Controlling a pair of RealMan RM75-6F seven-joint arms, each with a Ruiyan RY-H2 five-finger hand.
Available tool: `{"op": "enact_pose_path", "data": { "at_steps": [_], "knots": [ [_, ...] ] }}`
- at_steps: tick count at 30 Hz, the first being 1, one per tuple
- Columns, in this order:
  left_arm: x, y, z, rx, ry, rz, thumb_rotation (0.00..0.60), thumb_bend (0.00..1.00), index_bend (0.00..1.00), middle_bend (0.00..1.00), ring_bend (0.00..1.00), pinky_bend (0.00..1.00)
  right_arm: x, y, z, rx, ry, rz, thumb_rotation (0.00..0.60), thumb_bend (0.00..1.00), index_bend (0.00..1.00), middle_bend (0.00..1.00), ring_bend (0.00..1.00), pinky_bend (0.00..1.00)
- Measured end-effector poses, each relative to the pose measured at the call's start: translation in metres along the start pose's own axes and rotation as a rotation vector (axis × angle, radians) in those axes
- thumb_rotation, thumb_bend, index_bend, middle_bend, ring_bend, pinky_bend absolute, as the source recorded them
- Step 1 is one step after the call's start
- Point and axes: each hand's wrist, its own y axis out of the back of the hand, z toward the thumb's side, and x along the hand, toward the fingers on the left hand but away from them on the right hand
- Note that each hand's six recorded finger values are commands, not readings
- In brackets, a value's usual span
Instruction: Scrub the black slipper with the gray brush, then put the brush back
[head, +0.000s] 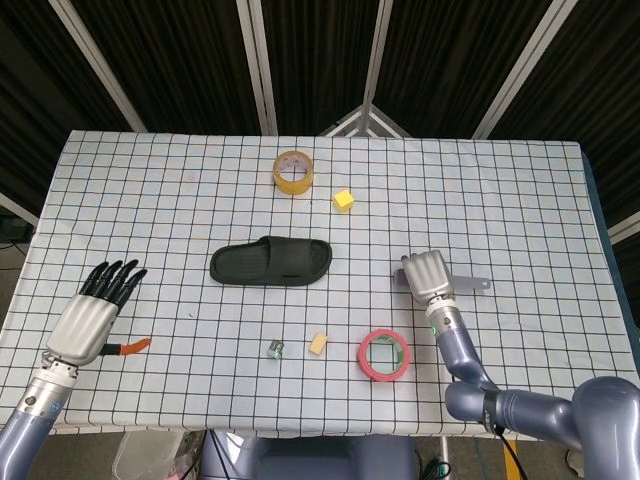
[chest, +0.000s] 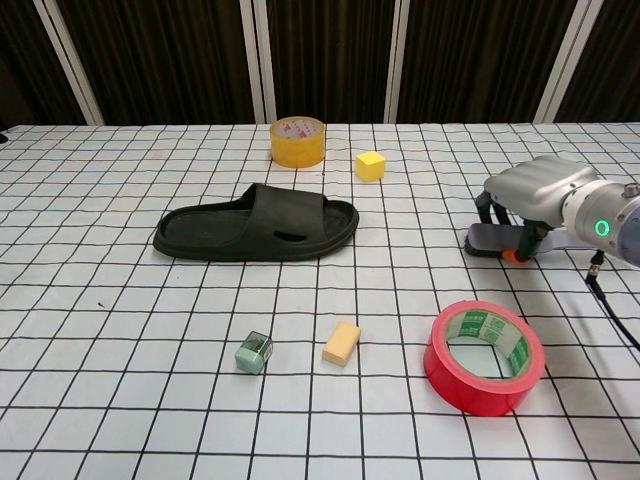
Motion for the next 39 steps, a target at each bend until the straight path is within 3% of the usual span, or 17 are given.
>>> {"op": "enact_pose_path", "data": {
  "at_steps": [10,13,21,28,34,39],
  "knots": [
    [0.007,0.0,0.001,0.006,0.006,-0.004,0.402,0.1,0.0,0.0,0.0,0.03,0.004,-0.003,0.002,0.025,0.012,0.034,0.6,0.53,0.11,0.39,0.47,0.58],
    [0.007,0.0,0.001,0.004,0.007,-0.002,0.401,0.1,0.0,0.0,0.0,0.03,0.005,-0.001,0.002,0.028,0.016,0.04,0.6,0.53,0.04,0.37,0.46,0.58],
    [0.004,0.003,0.003,0.0,0.003,0.006,0.401,0.1,0.0,0.0,0.0,0.03,0.009,0.01,0.006,0.037,0.031,0.029,0.6,0.53,0.0,0.32,0.42,0.54],
    [-0.003,0.008,0.002,-0.002,0.006,0.029,0.401,0.09,0.0,0.0,0.0,0.03,0.017,0.02,0.008,0.029,0.036,0.015,0.6,0.53,0.0,0.18,0.22,0.31],
    [-0.022,0.01,-0.003,-0.019,0.03,0.062,0.4,0.08,0.0,0.0,0.0,0.03,0.036,0.038,0.011,-0.027,0.058,-0.036,0.6,0.54,0.0,0.08,0.1,0.19],
    [-0.05,0.008,-0.014,-0.056,0.092,0.09,0.403,0.07,0.0,0.0,0.0,0.03,0.073,0.049,0.006,-0.084,0.071,-0.076,0.6,0.52,0.0,0.06,0.04,0.13]
  ]
}}
